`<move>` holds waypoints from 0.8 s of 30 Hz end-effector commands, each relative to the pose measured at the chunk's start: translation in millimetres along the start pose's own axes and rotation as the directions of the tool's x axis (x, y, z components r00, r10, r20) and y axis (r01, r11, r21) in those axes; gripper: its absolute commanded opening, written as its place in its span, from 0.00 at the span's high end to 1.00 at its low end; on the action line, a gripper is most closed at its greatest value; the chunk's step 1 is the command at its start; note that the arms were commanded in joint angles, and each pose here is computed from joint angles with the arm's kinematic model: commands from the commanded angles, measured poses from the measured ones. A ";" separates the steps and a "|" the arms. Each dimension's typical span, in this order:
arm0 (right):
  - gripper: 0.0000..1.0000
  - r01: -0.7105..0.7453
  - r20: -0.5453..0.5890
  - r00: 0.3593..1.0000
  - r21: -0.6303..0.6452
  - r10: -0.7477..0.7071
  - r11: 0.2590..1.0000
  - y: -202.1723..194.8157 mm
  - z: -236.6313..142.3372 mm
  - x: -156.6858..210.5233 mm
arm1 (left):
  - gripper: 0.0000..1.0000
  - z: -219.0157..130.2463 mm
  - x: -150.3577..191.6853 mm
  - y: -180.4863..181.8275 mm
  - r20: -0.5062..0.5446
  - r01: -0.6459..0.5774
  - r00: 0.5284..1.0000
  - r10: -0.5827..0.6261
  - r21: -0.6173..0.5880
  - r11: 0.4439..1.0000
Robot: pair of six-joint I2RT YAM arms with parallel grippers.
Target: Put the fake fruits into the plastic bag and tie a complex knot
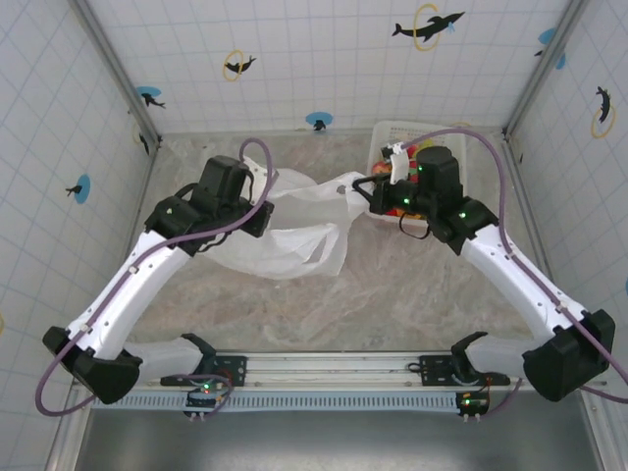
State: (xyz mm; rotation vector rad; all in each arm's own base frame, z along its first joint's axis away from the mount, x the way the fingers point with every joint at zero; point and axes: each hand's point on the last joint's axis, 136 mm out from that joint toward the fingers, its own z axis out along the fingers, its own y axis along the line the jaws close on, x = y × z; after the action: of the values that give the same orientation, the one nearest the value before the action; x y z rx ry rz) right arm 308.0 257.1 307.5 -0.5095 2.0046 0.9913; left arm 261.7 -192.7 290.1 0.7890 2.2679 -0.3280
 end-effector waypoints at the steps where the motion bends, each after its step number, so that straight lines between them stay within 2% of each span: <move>1: 1.00 0.079 0.034 0.996 -0.024 -0.079 0.997 2.7 -2.3 -19.9 | 1.00 -8.7 11.6 -32.9 -0.047 -0.098 0.993 0.109 0.191 0.977; 4: 1.00 0.077 0.063 0.995 -0.012 -0.076 0.997 -12.4 10.4 -32.4 | 1.00 -5.1 13.4 -49.5 -0.053 -0.111 0.990 0.132 0.293 0.950; 9: 0.98 0.073 0.077 0.995 -0.034 -0.070 0.997 -20.4 30.2 -47.8 | 1.00 7.5 10.6 -45.0 -0.072 -0.082 0.992 0.105 0.270 0.959; 13: 0.81 0.032 0.028 0.999 0.038 -0.033 0.999 -49.4 49.9 -41.7 | 1.00 15.3 -7.5 -37.1 -0.023 0.005 1.000 0.000 0.221 0.975; 17: 0.69 -0.034 -0.004 0.999 0.118 0.035 0.992 -84.3 58.7 -34.3 | 1.00 27.9 -10.8 -28.4 -0.028 0.138 0.990 -0.135 0.171 0.976; 20: 0.54 -0.038 0.010 0.999 0.115 0.037 0.993 -85.2 54.3 -39.9 | 1.00 42.4 -5.0 -29.0 -0.075 0.241 0.970 -0.231 0.166 0.956; 22: 0.41 -0.028 0.027 0.999 0.117 0.025 0.993 -81.4 48.6 -46.2 | 1.00 51.6 0.9 -28.9 -0.110 0.278 0.959 -0.262 0.159 0.948; 24: 0.32 -0.029 0.011 1.000 0.127 0.028 0.991 -78.7 42.6 -43.5 | 1.00 59.9 7.2 -26.5 -0.141 0.307 0.947 -0.288 0.135 0.942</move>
State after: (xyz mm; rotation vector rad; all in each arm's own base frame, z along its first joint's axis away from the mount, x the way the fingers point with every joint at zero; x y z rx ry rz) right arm 409.0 243.5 253.1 -0.3897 2.1324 0.8803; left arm 268.0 -236.0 258.4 0.6681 2.4247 -0.6194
